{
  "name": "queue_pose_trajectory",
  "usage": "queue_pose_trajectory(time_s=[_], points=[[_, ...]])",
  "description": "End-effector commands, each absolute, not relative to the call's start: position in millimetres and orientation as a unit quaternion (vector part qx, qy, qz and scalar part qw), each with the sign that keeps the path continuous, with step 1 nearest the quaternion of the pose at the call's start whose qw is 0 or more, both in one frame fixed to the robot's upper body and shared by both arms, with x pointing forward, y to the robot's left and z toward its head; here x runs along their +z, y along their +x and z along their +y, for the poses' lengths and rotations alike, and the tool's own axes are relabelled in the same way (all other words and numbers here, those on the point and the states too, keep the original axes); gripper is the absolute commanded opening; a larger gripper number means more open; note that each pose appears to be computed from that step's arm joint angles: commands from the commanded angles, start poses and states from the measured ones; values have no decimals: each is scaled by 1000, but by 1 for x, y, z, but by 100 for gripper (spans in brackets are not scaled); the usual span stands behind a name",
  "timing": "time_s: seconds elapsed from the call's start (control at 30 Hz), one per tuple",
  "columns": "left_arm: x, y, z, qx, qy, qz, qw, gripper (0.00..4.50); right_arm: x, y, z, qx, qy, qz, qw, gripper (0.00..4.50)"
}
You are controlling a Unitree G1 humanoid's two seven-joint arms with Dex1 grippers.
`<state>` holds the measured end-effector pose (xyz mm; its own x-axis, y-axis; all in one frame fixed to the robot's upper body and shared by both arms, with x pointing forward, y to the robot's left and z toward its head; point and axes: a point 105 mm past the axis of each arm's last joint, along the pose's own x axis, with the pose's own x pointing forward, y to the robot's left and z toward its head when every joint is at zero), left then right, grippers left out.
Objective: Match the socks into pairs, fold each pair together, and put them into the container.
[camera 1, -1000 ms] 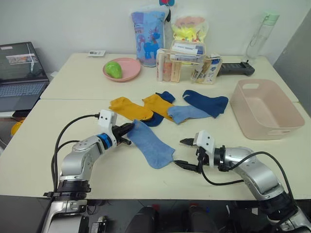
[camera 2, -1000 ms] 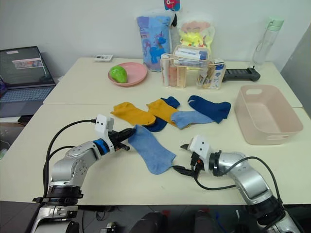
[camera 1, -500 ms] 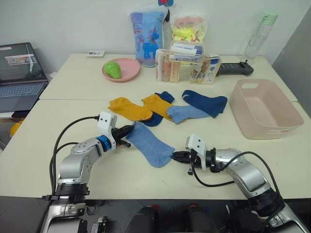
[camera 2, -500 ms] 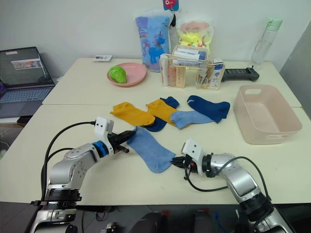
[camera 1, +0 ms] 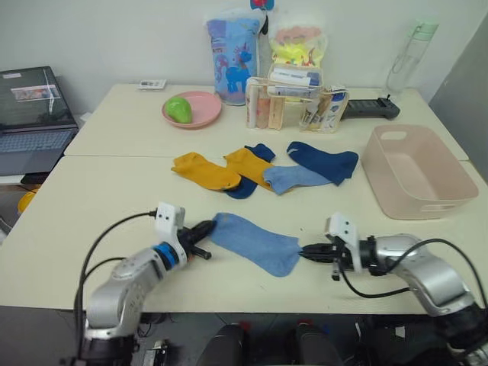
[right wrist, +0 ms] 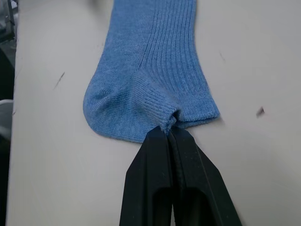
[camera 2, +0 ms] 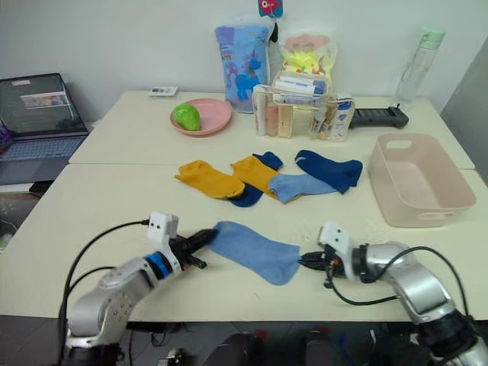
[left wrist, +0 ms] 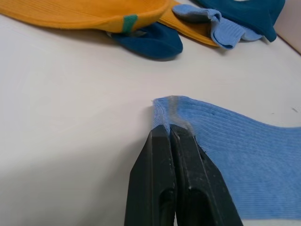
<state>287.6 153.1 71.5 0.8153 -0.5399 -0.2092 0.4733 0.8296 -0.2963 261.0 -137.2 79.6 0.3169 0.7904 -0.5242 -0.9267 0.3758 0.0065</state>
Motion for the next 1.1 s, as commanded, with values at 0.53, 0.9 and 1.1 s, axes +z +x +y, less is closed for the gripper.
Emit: queue_pose_trajectory(time_s=[0.53,0.9,1.1], points=[[101,296,170,-343,-110,139,922,361,99,254,-149,505,-88,233,826,276],[87,318,150,-416,-29,172,893,361,84,247,-144,457,-35,258,850,276],[87,319,145,-429,-22,167,887,207,85,244,-137,456,-12,256,852,108]])
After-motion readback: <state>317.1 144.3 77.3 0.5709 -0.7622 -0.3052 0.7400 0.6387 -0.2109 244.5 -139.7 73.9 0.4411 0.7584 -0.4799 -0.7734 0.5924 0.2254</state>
